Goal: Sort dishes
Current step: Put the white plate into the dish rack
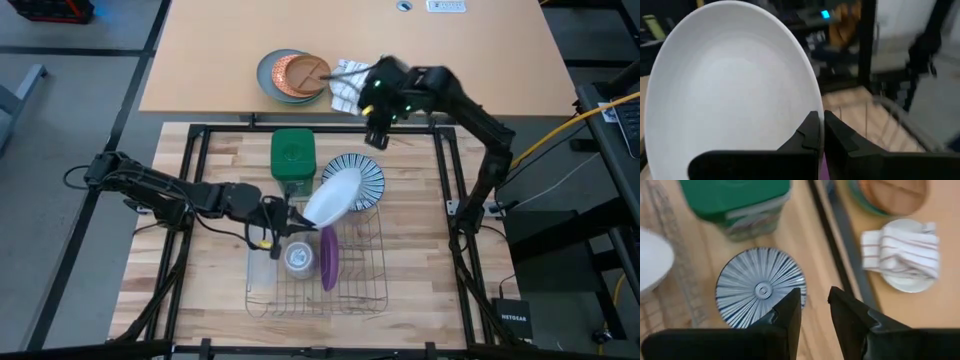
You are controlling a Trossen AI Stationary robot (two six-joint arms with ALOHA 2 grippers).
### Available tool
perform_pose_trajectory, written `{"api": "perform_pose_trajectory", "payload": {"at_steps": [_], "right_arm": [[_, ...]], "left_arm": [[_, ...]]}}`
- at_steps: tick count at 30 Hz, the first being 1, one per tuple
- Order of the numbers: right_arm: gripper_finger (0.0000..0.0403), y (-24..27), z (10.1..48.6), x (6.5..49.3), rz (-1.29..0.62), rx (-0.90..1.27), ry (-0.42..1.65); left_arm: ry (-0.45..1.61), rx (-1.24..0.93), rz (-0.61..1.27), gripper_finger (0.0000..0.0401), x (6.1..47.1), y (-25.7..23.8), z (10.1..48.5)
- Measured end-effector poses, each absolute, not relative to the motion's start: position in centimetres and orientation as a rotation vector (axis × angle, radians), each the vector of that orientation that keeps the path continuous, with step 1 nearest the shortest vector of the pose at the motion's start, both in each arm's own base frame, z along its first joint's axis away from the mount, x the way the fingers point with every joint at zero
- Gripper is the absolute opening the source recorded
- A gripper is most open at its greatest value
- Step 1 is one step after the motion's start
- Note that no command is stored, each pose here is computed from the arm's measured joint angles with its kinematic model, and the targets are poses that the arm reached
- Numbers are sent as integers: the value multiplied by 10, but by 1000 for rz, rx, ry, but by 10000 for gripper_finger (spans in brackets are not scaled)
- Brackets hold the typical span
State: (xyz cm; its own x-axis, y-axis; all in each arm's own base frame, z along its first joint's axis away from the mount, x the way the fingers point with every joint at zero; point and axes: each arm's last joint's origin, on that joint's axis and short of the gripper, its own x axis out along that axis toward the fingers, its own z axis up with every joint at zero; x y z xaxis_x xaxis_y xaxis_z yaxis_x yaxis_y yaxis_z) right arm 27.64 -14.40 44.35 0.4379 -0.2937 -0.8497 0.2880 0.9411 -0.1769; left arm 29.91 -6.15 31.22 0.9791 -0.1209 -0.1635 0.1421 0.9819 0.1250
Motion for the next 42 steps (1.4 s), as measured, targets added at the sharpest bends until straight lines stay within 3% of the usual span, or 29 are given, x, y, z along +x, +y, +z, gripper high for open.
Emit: {"api": "perform_pose_trajectory", "payload": {"at_steps": [8, 20, 29, 42], "right_arm": [[106, -175, 466, 242, -512, 47, 984], [106, -226, 456, 204, -673, 180, 1008], [106, -258, 424, 190, -716, 284, 1061], [106, -278, 333, 199, -547, 359, 1201]], "left_arm": [[-142, 8, -94, 1, 299, -62, 342], [-567, -134, -186, 1, 278, -84, 381], [-551, -402, 44, 0, 282, -107, 368], [-550, -980, 58, 0, 339, -132, 315]]}}
